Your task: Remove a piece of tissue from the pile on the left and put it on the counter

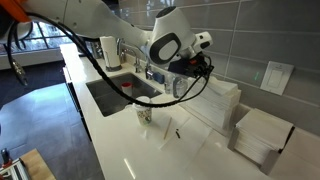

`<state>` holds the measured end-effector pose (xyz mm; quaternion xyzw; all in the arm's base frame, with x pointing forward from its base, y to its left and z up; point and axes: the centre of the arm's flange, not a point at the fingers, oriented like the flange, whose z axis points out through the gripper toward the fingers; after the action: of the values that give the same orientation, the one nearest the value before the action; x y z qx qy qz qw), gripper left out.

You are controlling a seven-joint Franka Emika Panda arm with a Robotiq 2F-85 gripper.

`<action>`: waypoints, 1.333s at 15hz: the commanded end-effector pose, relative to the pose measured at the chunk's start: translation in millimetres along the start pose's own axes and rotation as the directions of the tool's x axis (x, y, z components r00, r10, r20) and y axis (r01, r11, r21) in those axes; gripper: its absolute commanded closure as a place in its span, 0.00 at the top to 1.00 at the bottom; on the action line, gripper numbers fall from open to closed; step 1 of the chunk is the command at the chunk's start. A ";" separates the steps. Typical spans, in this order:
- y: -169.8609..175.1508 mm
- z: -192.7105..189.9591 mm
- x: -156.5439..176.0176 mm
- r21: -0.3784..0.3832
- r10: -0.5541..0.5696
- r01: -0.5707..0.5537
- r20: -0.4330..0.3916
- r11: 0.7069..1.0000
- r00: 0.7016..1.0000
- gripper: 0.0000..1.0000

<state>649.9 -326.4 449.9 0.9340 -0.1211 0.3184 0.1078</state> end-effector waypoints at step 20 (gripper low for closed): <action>17.3 -136.9 19.1 -0.040 0.090 -0.107 -0.293 0.994 0.952 0.00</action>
<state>602.7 -319.2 563.2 0.8790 -0.1525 0.4312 0.1349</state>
